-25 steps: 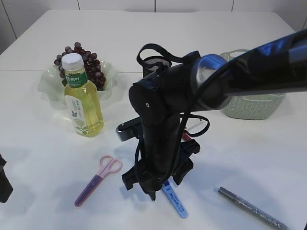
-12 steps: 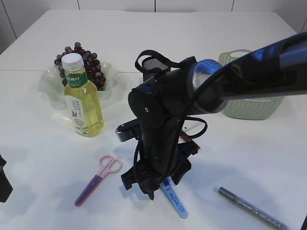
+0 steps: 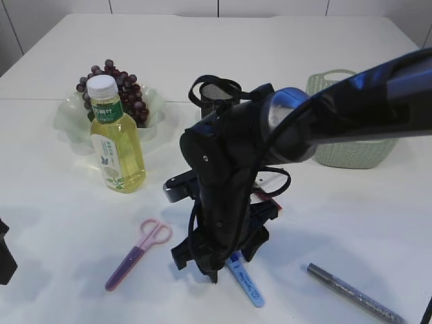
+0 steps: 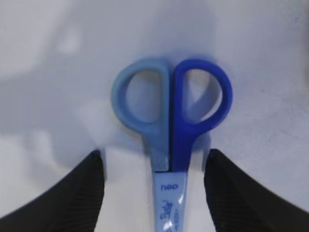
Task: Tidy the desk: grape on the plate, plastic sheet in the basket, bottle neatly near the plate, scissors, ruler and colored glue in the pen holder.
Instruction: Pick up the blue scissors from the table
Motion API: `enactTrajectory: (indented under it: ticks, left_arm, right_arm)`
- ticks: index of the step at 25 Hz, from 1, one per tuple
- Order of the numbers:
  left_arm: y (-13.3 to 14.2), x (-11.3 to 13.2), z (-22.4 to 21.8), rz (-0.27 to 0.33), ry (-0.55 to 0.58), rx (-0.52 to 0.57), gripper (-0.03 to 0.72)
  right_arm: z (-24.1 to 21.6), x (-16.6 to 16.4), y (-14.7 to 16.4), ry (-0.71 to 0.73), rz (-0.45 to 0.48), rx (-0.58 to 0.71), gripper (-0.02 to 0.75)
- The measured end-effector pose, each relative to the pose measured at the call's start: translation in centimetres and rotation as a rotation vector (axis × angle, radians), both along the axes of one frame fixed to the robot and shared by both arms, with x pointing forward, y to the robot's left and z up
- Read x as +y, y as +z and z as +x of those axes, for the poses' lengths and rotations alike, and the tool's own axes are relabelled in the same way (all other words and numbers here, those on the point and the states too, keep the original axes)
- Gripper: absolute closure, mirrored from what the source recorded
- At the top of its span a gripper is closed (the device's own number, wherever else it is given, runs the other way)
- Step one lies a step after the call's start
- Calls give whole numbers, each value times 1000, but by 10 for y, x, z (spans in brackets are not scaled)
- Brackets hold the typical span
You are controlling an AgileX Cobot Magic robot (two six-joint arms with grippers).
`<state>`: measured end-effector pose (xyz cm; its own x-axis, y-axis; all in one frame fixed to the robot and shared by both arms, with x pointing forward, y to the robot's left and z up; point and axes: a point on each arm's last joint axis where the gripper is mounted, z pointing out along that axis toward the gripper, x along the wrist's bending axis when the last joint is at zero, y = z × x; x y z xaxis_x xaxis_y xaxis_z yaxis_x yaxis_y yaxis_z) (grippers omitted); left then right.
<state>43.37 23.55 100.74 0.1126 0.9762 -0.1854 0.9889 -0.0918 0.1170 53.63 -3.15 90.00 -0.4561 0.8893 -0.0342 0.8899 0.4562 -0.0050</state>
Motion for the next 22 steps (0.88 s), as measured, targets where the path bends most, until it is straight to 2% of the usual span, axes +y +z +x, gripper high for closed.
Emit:
enactTrajectory:
  ticks: [6,16,22]
  left_arm:
    - [0,0,0,0,0,-2,265]
    - [0,0,0,0,-3,-2,266]
    - [0,0,0,0,-3,-2,266]
  right_arm:
    - [0,0,-3,-2,-6,6,259]
    - [2,1,-6,1,-10,5,520]
    - [2,1,-6,0,-12,7,545]
